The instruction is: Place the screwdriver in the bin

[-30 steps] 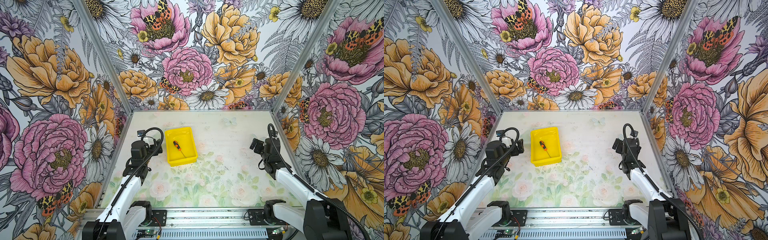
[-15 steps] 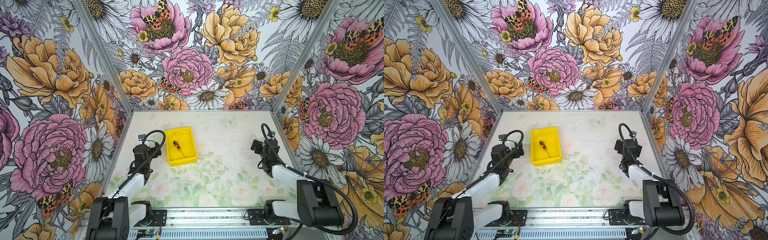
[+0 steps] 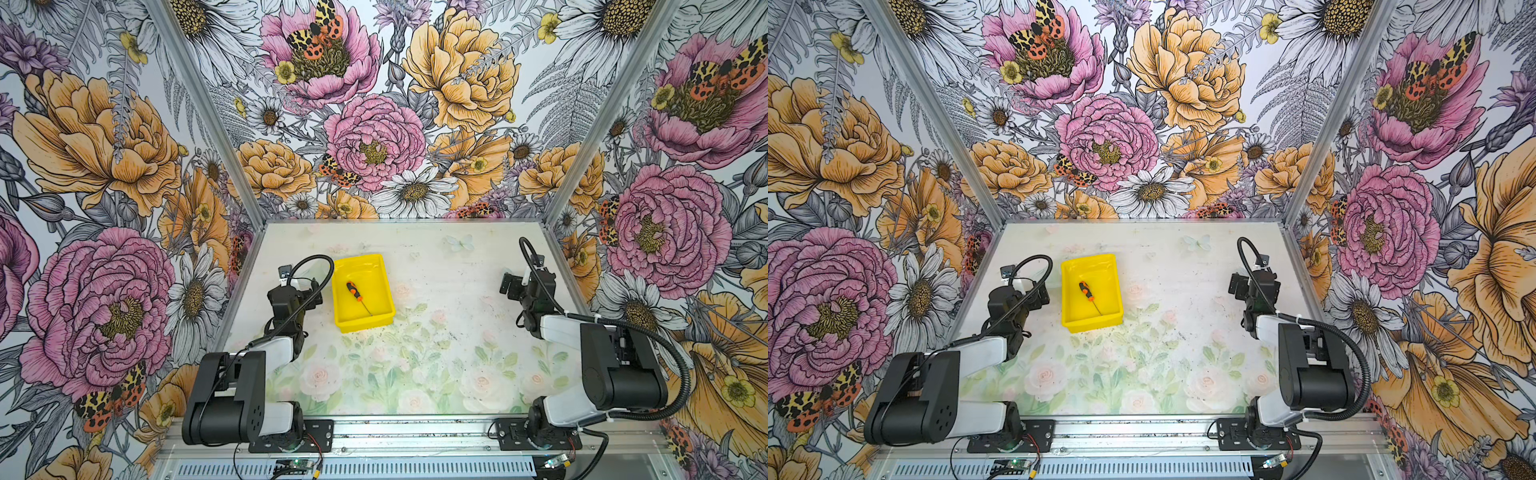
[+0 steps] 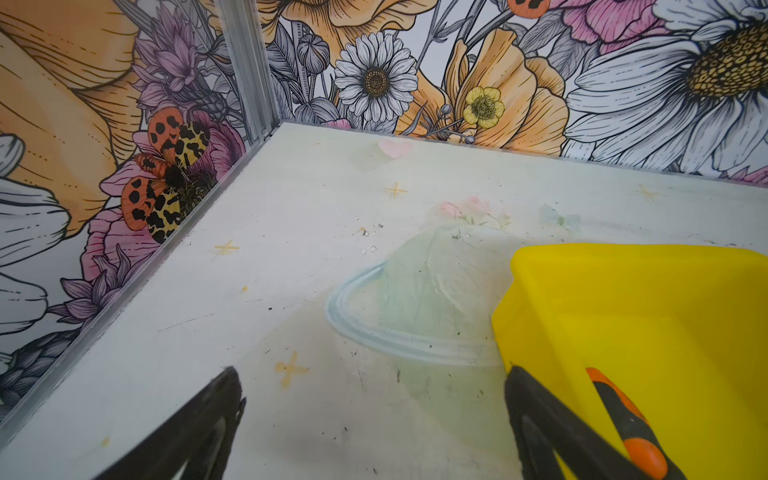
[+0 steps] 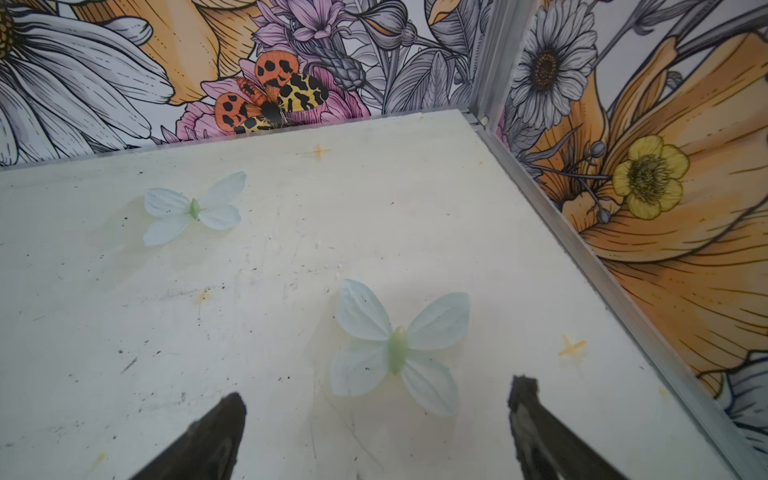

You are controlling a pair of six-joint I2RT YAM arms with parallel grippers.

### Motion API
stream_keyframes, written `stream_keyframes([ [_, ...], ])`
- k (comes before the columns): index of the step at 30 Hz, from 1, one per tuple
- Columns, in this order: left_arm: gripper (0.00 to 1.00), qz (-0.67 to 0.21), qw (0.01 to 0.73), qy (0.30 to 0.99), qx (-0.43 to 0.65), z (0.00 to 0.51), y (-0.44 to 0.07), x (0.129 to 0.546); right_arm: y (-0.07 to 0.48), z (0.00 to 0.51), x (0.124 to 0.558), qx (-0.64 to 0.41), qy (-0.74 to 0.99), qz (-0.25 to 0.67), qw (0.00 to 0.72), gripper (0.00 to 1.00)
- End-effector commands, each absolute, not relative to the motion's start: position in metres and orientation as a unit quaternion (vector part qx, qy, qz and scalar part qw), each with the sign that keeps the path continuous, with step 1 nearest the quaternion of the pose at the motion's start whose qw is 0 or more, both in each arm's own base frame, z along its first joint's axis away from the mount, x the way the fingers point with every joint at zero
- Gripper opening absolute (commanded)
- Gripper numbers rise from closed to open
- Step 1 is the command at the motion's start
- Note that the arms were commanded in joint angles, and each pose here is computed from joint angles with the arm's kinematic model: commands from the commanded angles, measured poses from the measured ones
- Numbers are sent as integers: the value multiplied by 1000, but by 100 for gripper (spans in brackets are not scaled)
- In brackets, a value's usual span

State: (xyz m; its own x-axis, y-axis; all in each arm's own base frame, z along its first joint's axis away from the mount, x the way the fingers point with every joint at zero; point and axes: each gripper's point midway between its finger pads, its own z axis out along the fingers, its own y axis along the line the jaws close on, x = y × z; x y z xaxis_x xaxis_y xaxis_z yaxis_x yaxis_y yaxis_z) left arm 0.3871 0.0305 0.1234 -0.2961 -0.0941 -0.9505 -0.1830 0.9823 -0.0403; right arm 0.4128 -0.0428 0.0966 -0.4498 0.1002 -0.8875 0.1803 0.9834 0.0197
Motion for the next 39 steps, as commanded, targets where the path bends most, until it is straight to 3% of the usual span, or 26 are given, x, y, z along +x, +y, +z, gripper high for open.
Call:
stream_keyframes([
  [1, 99, 25, 633, 771, -63, 136, 24, 406, -27, 110, 425, 40, 842, -9, 538, 99],
  [17, 99, 54, 639, 763, -75, 130, 25, 403, -20, 112, 422, 25, 836, -52, 546, 99],
  [26, 99, 53, 640, 763, -75, 131, 25, 403, -43, 118, 392, 91, 776, -74, 620, 99],
  [39, 99, 53, 639, 764, -75, 130, 25, 403, -38, 114, 397, 78, 790, -83, 603, 100],
])
